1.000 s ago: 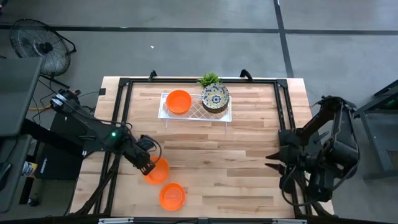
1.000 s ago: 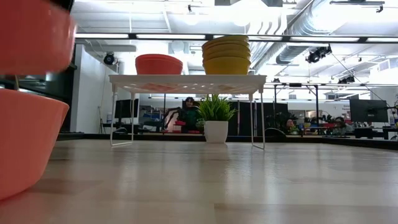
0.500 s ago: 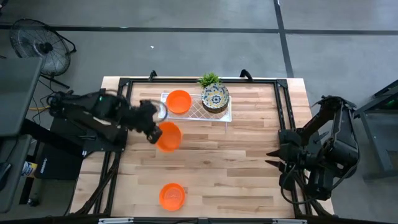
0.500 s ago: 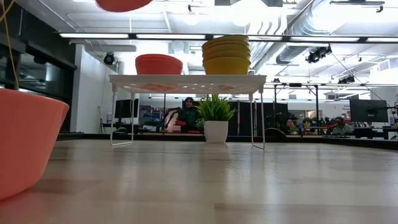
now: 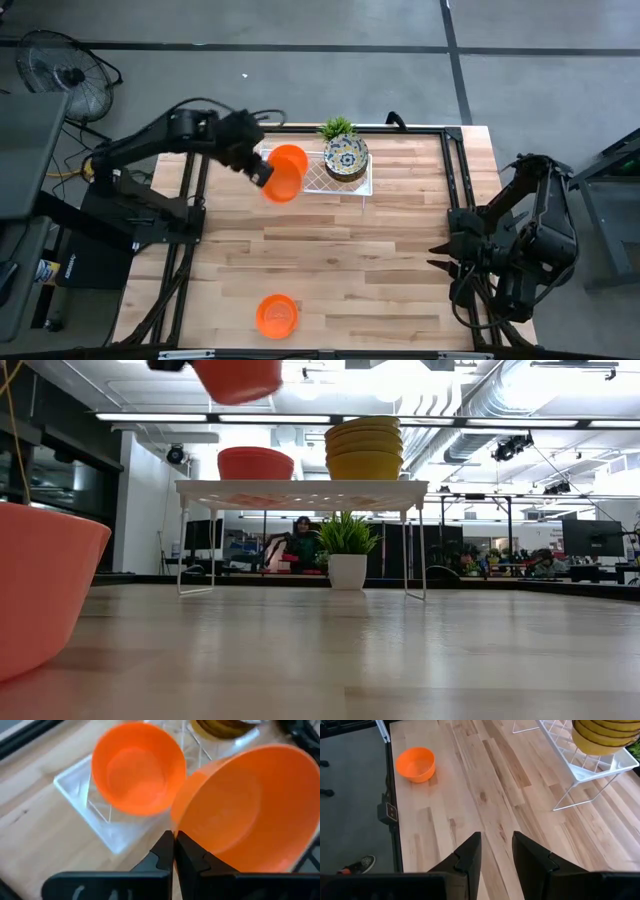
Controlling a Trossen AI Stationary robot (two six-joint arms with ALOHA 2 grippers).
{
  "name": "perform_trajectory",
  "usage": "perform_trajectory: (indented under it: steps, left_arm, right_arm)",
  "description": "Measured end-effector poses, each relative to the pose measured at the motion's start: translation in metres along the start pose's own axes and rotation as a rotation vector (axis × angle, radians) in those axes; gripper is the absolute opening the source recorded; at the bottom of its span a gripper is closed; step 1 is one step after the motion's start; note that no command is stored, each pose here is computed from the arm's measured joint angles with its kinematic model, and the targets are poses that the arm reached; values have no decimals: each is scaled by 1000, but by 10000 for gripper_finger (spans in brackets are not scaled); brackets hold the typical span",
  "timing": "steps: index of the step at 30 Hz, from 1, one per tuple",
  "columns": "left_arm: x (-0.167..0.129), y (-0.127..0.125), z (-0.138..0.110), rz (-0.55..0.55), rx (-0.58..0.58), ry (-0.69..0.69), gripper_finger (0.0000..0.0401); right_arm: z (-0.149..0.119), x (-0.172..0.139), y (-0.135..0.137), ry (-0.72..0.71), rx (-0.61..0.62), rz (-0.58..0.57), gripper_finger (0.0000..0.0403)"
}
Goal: Pick & Place Mini bowls
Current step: Stack the orange bowl on the orange bowl on the shelf
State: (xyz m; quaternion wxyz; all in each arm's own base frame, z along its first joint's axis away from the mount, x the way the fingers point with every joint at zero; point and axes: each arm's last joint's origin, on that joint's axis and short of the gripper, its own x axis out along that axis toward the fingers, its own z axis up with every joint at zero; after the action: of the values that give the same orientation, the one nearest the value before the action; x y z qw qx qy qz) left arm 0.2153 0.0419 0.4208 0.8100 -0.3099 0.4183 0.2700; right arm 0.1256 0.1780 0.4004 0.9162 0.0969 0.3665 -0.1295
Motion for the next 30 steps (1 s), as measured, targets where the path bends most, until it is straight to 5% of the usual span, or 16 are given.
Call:
perform_trajectory:
  steps: [15, 30]
  left_arm:
    - [45, 36, 58, 13, -53, -9, 0]
    - [58, 58, 62, 77, -106, 111, 0]
  right_arm:
    - [-1, 0, 1, 26, 11, 16, 98]
    - [0, 0, 4, 23, 34, 40, 98]
